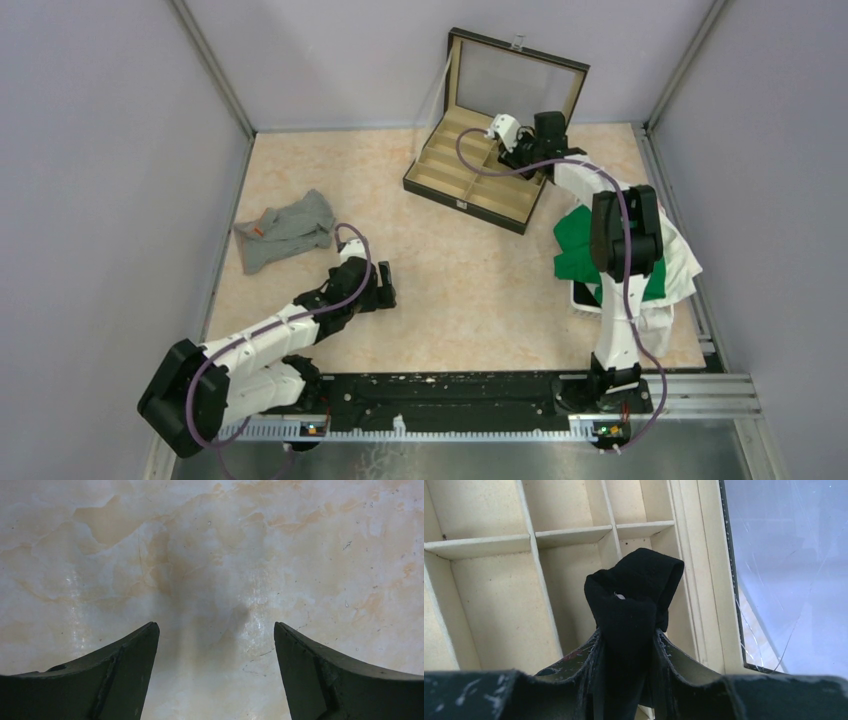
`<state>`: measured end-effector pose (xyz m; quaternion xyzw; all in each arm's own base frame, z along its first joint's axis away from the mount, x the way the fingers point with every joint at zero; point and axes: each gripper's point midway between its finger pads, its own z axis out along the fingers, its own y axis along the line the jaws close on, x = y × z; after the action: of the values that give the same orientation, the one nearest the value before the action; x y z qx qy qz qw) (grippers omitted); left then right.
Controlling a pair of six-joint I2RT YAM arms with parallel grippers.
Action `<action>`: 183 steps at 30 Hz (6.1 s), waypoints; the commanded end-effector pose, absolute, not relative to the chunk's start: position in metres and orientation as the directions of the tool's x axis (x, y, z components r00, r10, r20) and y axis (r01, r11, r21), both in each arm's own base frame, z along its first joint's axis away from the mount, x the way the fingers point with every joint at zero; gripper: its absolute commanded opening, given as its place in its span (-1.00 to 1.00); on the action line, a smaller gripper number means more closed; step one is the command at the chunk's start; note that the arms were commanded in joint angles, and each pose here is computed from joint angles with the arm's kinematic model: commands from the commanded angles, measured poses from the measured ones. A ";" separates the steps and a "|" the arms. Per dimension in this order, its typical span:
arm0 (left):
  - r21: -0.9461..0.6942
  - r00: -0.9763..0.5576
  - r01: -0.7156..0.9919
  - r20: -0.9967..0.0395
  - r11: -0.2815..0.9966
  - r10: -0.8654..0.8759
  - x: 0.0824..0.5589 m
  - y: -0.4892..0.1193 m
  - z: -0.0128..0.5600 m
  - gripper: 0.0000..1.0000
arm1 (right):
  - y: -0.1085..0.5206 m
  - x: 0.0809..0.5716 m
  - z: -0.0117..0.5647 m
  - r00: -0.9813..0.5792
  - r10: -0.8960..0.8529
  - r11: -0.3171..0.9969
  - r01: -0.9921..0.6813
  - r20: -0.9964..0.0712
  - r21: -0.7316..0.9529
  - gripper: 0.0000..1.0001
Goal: Roll the underwear
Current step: Place the underwear in the storage box, then move the underwear to the center of the board.
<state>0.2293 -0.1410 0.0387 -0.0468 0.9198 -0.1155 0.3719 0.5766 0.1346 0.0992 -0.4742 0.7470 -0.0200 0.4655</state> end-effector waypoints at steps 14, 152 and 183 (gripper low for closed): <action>-0.267 -0.700 0.017 -0.691 0.964 -0.179 0.241 -0.148 0.048 0.82 | 0.137 0.567 0.069 -0.160 -0.783 0.456 -0.804 -0.601 -0.381 -1.00; -0.318 -0.864 0.165 -0.503 0.934 -0.019 0.162 -0.242 0.028 -0.51 | 0.114 0.253 0.187 -0.626 0.150 0.886 -0.259 -0.765 0.385 0.05; -0.407 -0.559 -0.353 -0.630 0.842 -0.539 0.251 -0.087 0.069 0.48 | 0.350 0.306 0.139 -0.763 0.037 0.640 -0.478 -0.645 0.602 0.13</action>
<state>0.2416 -0.0910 0.0712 -0.2298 0.8851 -0.1099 0.3895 0.2799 0.3237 0.1127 -0.1563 0.8763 0.3597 0.2797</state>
